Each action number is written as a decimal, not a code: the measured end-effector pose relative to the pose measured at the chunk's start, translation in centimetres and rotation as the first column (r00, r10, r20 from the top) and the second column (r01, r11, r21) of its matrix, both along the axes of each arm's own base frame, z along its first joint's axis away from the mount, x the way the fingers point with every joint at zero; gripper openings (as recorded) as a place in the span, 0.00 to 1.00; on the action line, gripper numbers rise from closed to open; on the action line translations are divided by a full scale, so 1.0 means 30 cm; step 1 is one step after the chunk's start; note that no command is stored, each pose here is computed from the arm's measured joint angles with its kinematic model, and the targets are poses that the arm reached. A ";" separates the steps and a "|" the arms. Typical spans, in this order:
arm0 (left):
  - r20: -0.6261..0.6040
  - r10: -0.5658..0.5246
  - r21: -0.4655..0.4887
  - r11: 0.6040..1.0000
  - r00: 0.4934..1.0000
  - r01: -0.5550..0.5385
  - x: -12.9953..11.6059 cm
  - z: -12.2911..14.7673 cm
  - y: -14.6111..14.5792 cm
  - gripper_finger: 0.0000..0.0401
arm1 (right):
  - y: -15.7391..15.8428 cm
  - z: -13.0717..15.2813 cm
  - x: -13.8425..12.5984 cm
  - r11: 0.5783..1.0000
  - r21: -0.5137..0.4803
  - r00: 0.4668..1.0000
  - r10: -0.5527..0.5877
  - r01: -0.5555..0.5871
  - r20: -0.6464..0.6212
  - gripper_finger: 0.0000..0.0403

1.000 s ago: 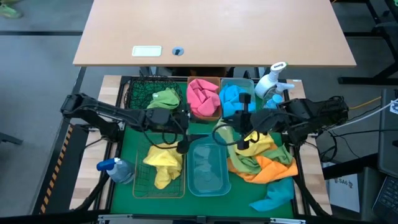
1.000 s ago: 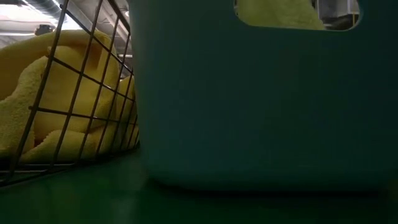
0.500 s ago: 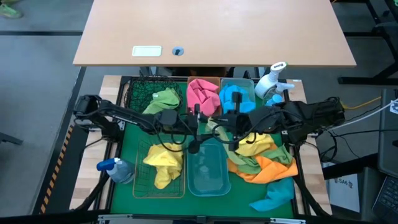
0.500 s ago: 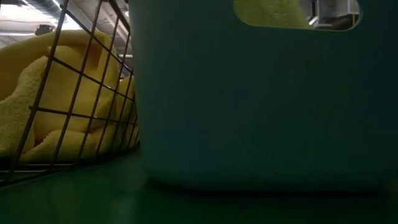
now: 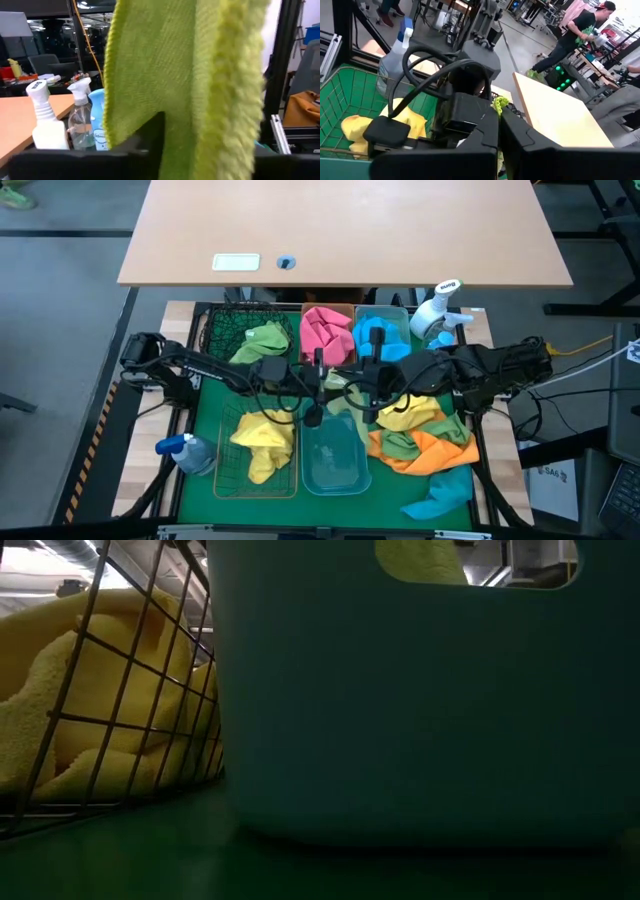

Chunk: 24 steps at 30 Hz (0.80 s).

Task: Sort microfiber towel by color & place in baskets
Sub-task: Put the green towel into the black basket

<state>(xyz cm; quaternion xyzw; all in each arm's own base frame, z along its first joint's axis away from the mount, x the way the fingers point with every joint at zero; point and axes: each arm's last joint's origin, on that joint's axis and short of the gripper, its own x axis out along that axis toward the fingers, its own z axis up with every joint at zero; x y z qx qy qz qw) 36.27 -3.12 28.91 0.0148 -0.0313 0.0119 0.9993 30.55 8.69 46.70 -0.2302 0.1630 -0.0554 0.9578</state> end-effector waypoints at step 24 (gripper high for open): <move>0.008 0.132 -0.004 0.991 0.991 -0.132 -0.247 0.246 0.146 0.00 | -0.049 -0.017 -0.162 0.932 0.321 0.972 -0.104 0.169 -0.209 0.44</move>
